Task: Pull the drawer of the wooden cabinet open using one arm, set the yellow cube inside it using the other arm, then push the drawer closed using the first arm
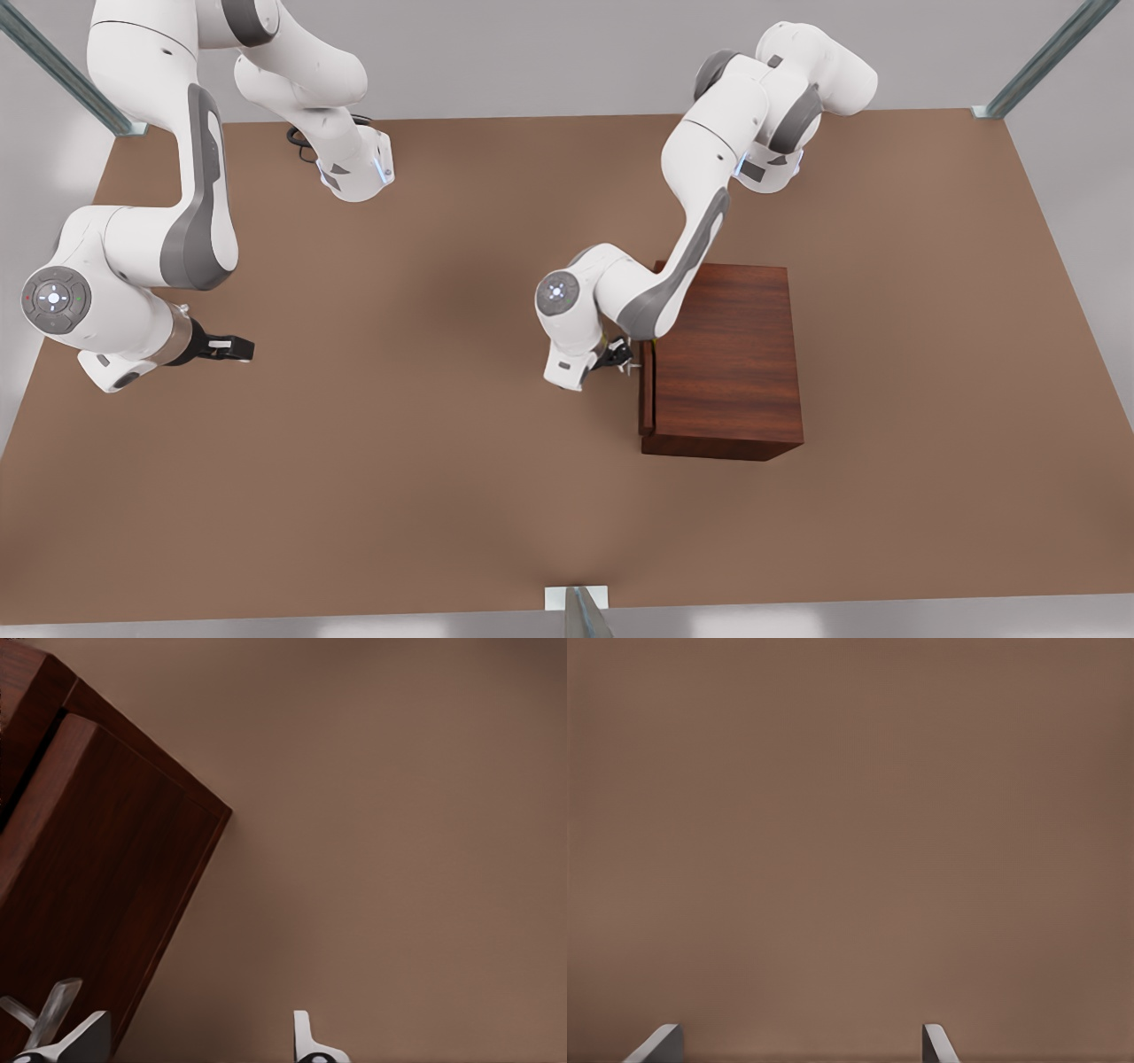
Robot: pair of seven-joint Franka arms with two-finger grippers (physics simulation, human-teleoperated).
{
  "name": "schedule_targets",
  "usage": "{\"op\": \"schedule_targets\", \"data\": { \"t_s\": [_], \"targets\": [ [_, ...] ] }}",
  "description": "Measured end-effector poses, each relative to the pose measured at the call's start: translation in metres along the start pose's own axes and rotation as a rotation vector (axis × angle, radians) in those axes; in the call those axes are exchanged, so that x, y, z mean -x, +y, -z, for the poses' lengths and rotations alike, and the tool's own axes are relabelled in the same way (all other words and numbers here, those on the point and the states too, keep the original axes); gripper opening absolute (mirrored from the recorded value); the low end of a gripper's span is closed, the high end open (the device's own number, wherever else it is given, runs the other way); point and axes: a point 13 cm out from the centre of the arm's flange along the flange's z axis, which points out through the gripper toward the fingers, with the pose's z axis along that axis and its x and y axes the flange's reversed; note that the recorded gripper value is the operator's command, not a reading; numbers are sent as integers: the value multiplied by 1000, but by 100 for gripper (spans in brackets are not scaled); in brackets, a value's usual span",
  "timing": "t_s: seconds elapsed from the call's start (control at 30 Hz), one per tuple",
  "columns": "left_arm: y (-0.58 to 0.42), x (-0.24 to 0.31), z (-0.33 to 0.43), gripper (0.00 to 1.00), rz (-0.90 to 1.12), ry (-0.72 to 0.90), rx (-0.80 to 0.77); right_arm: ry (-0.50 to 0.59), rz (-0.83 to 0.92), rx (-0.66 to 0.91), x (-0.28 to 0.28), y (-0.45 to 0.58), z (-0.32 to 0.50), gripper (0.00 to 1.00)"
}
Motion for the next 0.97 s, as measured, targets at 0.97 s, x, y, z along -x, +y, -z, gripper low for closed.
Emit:
{"op": "schedule_targets", "data": {
  "t_s": [0.97],
  "targets": [
    [435,175,126,100,76,208,-171,3,12,-3,0,0,-1,100]
  ]
}}
